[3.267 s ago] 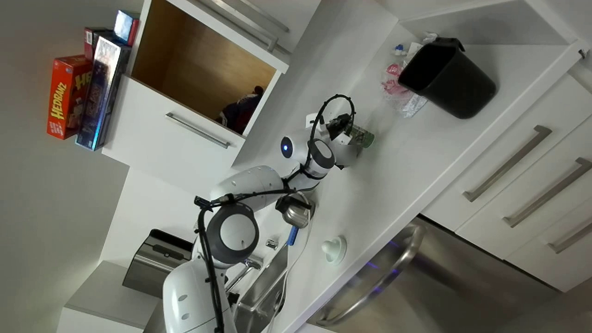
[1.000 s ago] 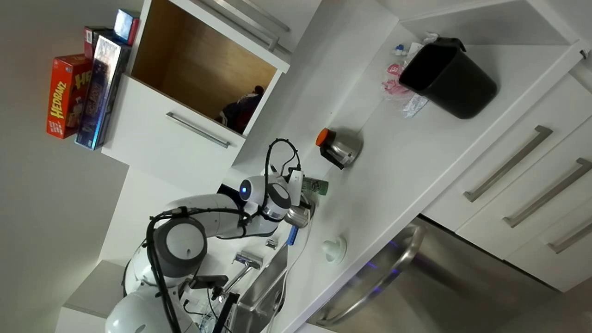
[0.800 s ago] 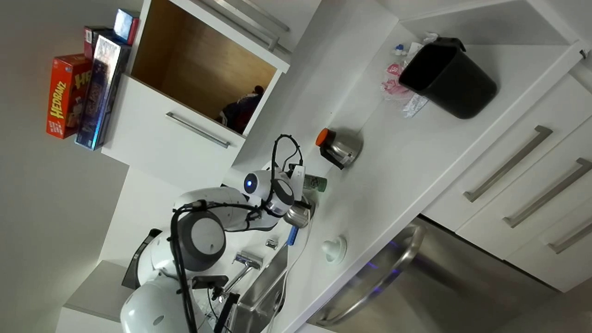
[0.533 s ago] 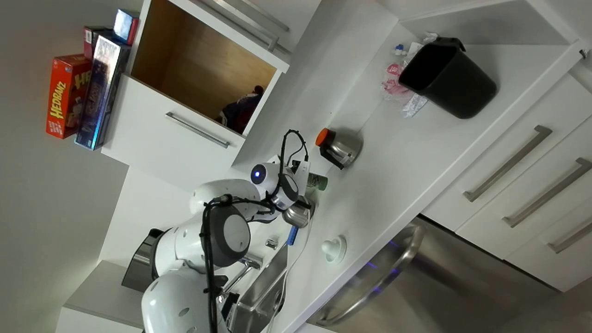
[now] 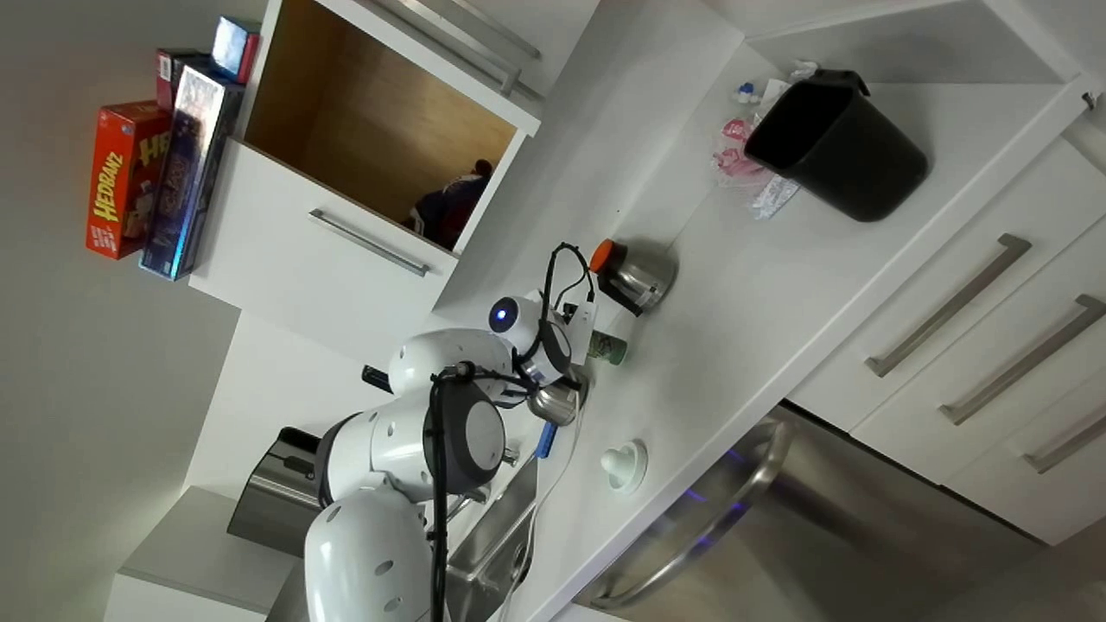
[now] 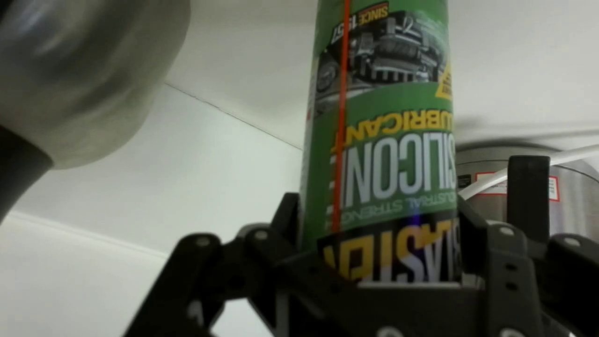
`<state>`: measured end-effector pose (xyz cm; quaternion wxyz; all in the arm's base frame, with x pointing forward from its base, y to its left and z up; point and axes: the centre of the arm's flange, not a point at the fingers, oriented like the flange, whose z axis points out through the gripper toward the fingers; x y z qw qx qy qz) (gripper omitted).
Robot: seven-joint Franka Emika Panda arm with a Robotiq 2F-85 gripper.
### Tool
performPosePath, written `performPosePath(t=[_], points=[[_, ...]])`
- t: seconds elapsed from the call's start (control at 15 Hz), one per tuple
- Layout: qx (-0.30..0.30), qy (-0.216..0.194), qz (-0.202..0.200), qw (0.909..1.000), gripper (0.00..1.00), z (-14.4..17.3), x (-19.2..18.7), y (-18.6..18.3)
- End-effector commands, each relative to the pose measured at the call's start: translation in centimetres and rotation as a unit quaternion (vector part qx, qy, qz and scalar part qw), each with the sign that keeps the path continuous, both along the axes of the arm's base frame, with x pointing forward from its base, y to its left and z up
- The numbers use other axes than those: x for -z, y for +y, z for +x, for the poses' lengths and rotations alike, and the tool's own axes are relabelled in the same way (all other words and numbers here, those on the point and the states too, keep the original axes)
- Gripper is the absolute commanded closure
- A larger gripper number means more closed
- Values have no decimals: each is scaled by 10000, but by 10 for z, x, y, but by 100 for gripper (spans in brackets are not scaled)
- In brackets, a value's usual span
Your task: Pick up the bottle and move it to the left.
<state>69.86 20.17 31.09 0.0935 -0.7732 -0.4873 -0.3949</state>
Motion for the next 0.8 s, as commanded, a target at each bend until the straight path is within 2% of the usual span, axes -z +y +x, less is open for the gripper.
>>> performPosePath(t=[0.0,0.07,0.13,0.2,0.27,0.47,0.73], points=[[-207,-34,-121,9997,50,14,-7,5],[-231,-35,-149,9996,45,14,-6,7],[-254,-52,-185,9995,6,14,-6,8],[-254,-61,-202,9995,5,14,-6,9],[-241,-97,-228,9994,0,13,-8,10],[-151,-219,-284,9992,0,10,-22,13],[539,29,-403,9977,0,-2,-46,13]])
